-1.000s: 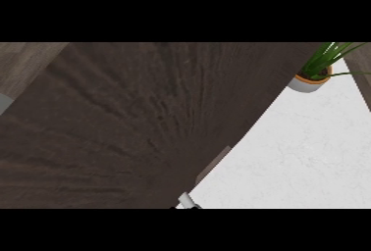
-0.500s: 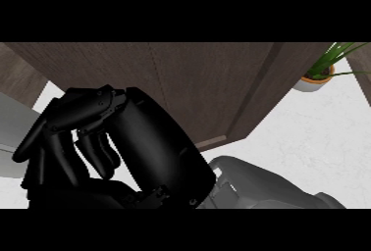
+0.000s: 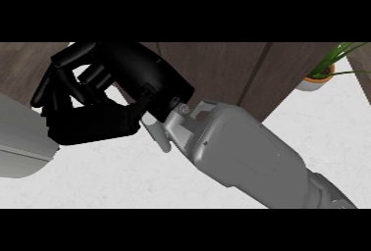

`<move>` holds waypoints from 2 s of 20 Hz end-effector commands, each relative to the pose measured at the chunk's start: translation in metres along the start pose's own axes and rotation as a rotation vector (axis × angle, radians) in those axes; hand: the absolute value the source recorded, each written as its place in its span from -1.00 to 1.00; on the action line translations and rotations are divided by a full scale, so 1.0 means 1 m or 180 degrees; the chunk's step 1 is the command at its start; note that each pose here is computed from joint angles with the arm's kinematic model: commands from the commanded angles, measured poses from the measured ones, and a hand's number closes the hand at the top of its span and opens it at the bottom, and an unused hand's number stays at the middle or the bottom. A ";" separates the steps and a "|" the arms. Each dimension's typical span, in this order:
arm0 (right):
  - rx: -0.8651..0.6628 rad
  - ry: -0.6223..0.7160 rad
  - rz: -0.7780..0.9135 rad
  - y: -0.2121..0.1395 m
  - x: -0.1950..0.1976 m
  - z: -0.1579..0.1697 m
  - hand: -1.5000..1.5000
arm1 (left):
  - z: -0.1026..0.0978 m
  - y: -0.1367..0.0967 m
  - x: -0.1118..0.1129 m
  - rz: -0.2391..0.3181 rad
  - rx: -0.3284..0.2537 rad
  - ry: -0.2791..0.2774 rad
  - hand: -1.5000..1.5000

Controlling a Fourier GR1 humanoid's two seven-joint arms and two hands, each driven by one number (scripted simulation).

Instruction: Pick up the wine, place it into the cabinet and close the cabinet

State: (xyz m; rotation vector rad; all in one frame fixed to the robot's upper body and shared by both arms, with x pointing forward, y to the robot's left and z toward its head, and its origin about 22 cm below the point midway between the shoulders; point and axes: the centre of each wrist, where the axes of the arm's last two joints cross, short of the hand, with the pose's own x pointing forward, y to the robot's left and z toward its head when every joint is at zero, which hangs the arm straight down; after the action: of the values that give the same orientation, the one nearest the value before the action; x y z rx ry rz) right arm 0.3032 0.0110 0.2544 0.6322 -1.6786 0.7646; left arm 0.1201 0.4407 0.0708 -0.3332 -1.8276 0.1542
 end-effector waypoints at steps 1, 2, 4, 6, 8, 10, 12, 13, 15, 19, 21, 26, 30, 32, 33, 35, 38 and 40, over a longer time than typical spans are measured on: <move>0.0826 0.0452 -0.0064 -0.009 -0.013 -0.010 1.00 | -0.004 0.001 0.001 0.0111 -0.0076 -0.0182 -1.00; 0.0993 0.0594 -0.0019 -0.003 -0.012 -0.017 1.00 | -0.008 -0.001 0.006 0.0113 -0.0124 -0.0213 -1.00; 0.1378 0.0745 0.0022 -0.005 -0.016 -0.020 1.00 | -0.004 0.005 0.001 0.0099 -0.0077 -0.0175 -1.00; 0.1418 0.0907 -0.0081 -0.015 -0.036 -0.029 1.00 | -0.003 0.011 0.014 0.0098 -0.0158 -0.0207 -1.00; 0.1483 0.0989 -0.0101 -0.030 -0.047 -0.033 1.00 | 0.002 0.013 0.015 0.0096 -0.0103 -0.0181 -1.00; 0.1527 0.0980 -0.0259 -0.030 -0.053 -0.036 1.00 | 0.004 0.021 0.009 0.0102 -0.0062 -0.0226 -1.00; 0.1542 0.1042 -0.0378 -0.037 -0.056 -0.041 1.00 | 0.003 0.018 0.019 0.0113 -0.0136 -0.0162 -1.00; 0.1536 0.0979 -0.0477 -0.039 -0.057 -0.043 1.00 | 0.001 0.021 0.016 0.0090 -0.0064 -0.0222 -1.00; 0.1533 0.0966 -0.0583 -0.052 -0.066 -0.046 1.00 | 0.012 0.022 0.010 0.0091 -0.0058 -0.0175 -1.00; 0.1567 0.0837 -0.0732 -0.062 -0.083 -0.044 1.00 | 0.001 0.011 0.015 0.0065 -0.0037 -0.0188 -1.00; 0.1450 0.0825 -0.0757 -0.062 -0.081 -0.049 1.00 | 0.010 0.025 0.013 0.0067 -0.0026 -0.0192 -1.00; 0.1277 0.0824 -0.0932 -0.091 -0.097 -0.040 1.00 | 0.002 0.019 0.016 -0.0001 -0.0040 -0.0177 -1.00; 0.0971 0.0732 -0.0801 -0.118 -0.084 -0.038 1.00 | 0.005 0.018 0.012 0.0053 -0.0052 -0.0176 -1.00; 0.0770 0.0639 -0.0723 -0.146 -0.077 -0.022 1.00 | -0.001 0.024 0.021 0.0023 -0.0012 -0.0207 -1.00; 0.0632 0.0588 -0.0728 -0.134 -0.078 -0.029 1.00 | 0.005 0.021 0.011 0.0013 -0.0007 -0.0162 -1.00; 0.0417 0.0482 -0.0653 -0.143 -0.076 -0.021 1.00 | 0.001 0.020 0.016 0.0013 -0.0050 -0.0122 -1.00; 0.0322 0.0403 -0.0624 -0.149 -0.074 -0.018 1.00 | -0.004 0.016 0.016 -0.0015 -0.0065 -0.0140 -1.00; 0.0338 0.0392 -0.0621 -0.151 -0.077 -0.015 1.00 | -0.011 0.013 0.020 -0.0020 -0.0171 -0.0119 -1.00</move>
State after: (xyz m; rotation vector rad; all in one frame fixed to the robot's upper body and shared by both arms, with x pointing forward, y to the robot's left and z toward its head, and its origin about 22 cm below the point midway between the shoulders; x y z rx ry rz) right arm 0.4027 0.0030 0.1881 1.0244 -1.2813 1.0390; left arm 0.1178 0.4619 0.0809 -0.3201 -1.8327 0.1392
